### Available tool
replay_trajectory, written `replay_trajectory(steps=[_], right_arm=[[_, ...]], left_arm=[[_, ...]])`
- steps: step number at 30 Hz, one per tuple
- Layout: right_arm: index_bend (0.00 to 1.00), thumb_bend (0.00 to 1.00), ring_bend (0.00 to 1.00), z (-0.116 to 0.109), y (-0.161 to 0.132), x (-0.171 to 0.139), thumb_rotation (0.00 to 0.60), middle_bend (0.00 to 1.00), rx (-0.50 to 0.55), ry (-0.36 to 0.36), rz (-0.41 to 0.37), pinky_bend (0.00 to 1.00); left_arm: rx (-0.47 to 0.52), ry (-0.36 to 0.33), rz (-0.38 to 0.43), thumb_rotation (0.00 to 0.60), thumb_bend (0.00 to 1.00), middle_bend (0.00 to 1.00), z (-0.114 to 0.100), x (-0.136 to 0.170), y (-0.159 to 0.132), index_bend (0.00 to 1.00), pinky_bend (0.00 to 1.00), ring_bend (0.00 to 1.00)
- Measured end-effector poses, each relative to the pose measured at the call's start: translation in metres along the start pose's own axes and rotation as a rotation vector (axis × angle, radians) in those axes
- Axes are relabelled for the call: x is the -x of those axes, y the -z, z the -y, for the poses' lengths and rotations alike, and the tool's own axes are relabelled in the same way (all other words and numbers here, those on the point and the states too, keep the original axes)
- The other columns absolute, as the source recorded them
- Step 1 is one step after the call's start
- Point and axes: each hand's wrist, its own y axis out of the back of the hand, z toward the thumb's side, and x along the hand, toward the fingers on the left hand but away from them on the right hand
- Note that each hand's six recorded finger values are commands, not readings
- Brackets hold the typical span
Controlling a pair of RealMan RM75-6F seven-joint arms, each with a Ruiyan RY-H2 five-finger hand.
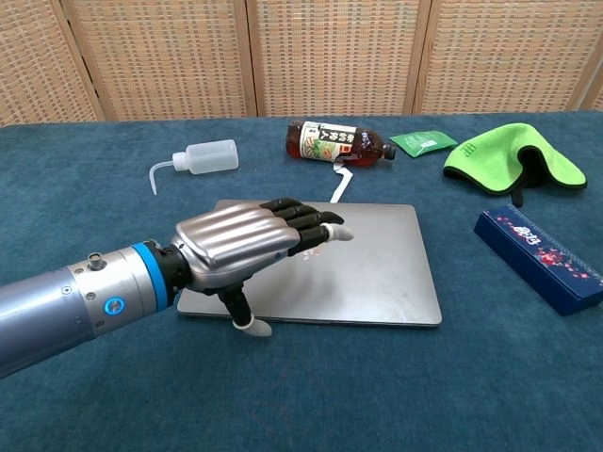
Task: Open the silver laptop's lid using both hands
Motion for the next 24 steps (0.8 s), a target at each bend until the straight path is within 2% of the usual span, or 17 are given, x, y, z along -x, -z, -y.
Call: replay_trajectory(steps=[9,24], right_arm=[[0.09,0.05,0.0,0.001,0.004,0.002,0.6,0.0,0.007,-0.008,0.009,0.0],[0.09,0.05,0.0,0.001,0.006,0.003,0.6,0.0,0.014,-0.01,0.013,0.0]], left_arm=[[0.008,0.018,-0.019,0.6,0.06,0.0,0.009,-0.016,-0.006,0.0,0.0,0.0],[0.015,0.001,-0.042,0.6,0.14,0.0,0.005,-0.027,-0.01,0.0,0.0,0.0]])
